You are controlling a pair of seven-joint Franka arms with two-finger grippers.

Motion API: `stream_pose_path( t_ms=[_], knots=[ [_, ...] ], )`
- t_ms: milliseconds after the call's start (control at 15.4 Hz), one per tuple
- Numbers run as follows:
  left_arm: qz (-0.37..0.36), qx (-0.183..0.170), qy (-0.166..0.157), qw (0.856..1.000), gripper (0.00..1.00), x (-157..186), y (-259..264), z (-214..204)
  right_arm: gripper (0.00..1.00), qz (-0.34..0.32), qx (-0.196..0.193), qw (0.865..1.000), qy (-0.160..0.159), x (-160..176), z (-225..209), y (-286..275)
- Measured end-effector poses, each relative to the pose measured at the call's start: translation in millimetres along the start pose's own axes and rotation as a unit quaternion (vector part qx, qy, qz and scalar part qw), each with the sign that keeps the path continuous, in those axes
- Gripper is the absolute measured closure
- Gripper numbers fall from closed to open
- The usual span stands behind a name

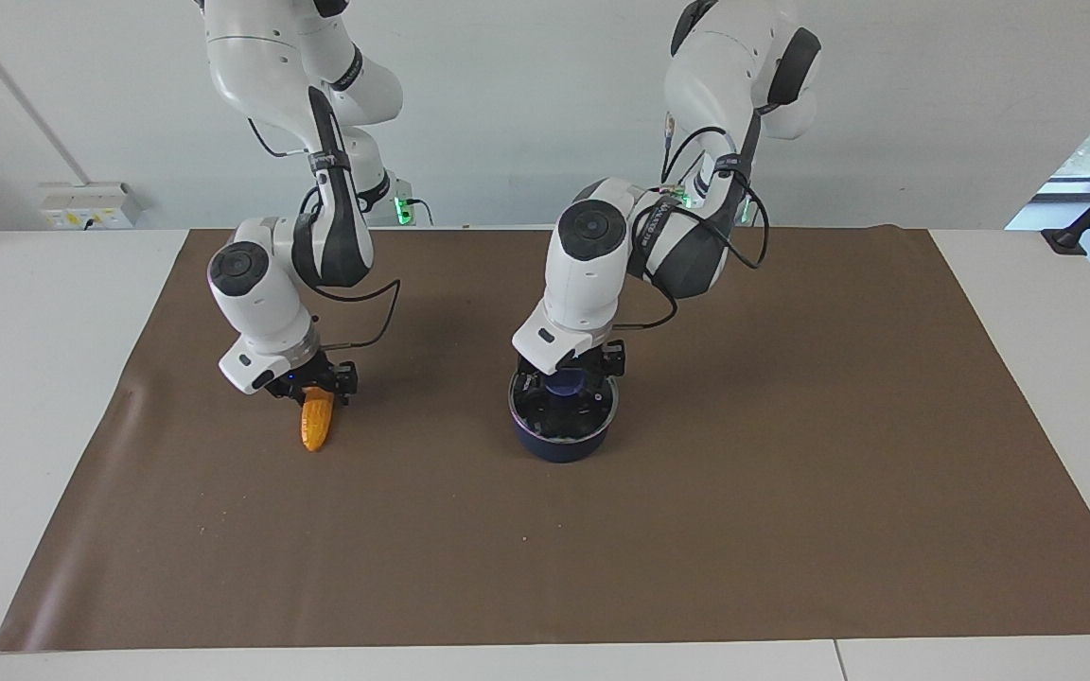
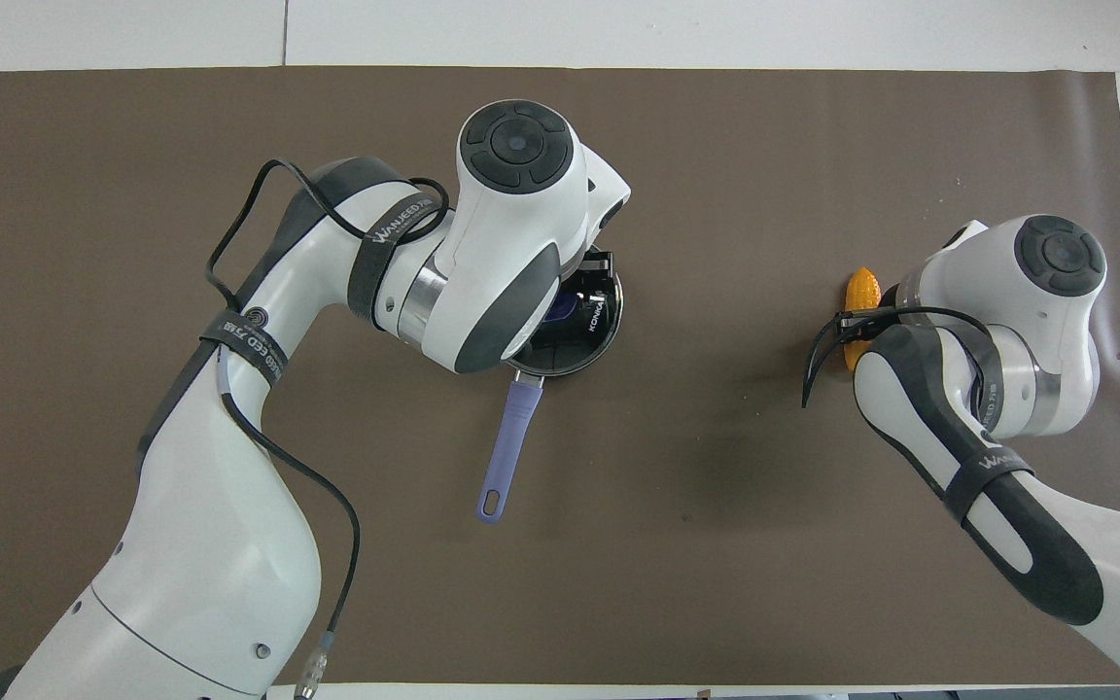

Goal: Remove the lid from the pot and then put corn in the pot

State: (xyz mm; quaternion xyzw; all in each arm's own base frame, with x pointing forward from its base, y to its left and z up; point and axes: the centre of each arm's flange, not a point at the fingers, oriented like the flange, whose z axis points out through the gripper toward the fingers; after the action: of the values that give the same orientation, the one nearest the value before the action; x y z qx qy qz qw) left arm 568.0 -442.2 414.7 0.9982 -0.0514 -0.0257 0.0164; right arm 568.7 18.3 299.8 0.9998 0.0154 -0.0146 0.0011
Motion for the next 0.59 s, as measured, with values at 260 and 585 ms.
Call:
stream_pose_path(
  t_ms=[260, 585],
  knots=[
    [0.005, -0.004, -0.006, 1.000, 0.01, -5.9, 8.2, 2.8, 0.62, -0.006, 0.001, 1.000, -0.019, 9.4, -21.1, -7.3],
    [0.010, -0.001, -0.009, 1.000, 0.05, -10.1, 13.7, 7.2, 0.62, -0.053, 0.001, 0.999, -0.002, 41.0, -114.7, -74.7]
  ],
)
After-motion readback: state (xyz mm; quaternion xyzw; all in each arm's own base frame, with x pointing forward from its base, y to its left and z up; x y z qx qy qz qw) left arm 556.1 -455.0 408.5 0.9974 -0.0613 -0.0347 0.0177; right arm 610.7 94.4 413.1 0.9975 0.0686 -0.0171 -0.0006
